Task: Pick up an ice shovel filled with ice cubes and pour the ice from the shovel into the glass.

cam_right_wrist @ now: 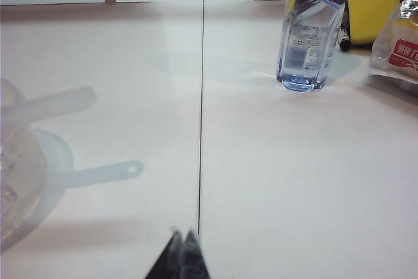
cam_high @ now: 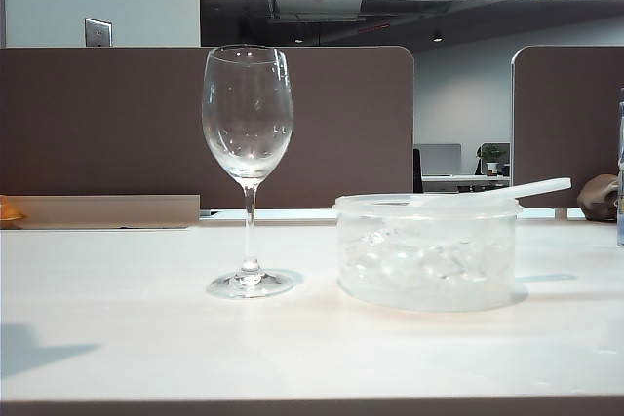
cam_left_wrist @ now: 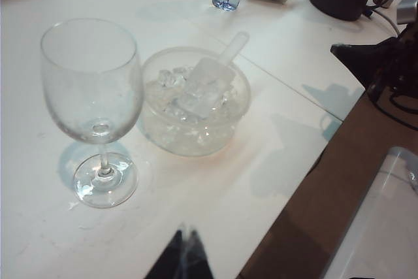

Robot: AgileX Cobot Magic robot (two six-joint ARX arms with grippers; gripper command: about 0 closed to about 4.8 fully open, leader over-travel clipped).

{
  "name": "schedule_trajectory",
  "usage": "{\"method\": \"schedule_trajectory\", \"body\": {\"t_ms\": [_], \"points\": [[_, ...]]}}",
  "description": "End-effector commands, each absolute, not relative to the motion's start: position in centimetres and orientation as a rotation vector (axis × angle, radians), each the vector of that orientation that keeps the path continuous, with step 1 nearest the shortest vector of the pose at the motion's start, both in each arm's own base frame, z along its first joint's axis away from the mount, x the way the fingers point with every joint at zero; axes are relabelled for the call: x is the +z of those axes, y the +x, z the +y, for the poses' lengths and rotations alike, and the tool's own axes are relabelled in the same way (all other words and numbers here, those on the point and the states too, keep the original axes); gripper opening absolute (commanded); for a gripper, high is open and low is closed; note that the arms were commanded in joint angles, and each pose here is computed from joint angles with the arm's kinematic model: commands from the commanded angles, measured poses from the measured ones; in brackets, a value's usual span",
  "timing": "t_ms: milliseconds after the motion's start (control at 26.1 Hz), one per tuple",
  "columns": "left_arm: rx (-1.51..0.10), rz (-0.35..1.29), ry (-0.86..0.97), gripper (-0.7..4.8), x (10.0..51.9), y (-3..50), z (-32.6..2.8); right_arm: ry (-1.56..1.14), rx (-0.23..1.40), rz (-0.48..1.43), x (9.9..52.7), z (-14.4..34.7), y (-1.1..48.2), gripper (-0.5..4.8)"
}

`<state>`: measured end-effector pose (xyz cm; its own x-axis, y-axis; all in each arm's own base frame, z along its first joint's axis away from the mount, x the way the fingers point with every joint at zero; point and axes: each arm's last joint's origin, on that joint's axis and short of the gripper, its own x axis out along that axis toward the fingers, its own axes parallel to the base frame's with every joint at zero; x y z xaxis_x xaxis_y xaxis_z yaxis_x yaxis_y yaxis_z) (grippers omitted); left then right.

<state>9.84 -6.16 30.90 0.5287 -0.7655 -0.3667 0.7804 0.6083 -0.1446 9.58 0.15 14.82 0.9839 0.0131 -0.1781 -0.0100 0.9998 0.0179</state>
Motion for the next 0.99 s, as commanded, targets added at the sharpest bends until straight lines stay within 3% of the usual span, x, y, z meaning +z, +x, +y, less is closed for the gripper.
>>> {"method": "schedule_trajectory", "body": {"t_ms": [38, 383, 612, 995], "points": [[-0.932, 0.4, 0.038, -0.06, 31.2, 9.8, -6.2, 0.021, 0.014, 0.181, 14.6, 0.2, 9.6, 0.0], [-0.932, 0.4, 0.038, -0.06, 31.2, 9.8, -6.2, 0.033, 0.018, 0.177, 14.7, 0.2, 9.6, 0.0], [-0.932, 0.4, 0.038, -0.06, 31.2, 9.8, -6.2, 0.216, 0.003, 0.159, 15.1, 0.2, 9.6, -0.01], [-0.932, 0.4, 0.038, -0.06, 31.2, 9.8, -6.2, 0.306, 0.059, -0.02, 23.3, 0.2, 7.1, -0.02]]}}
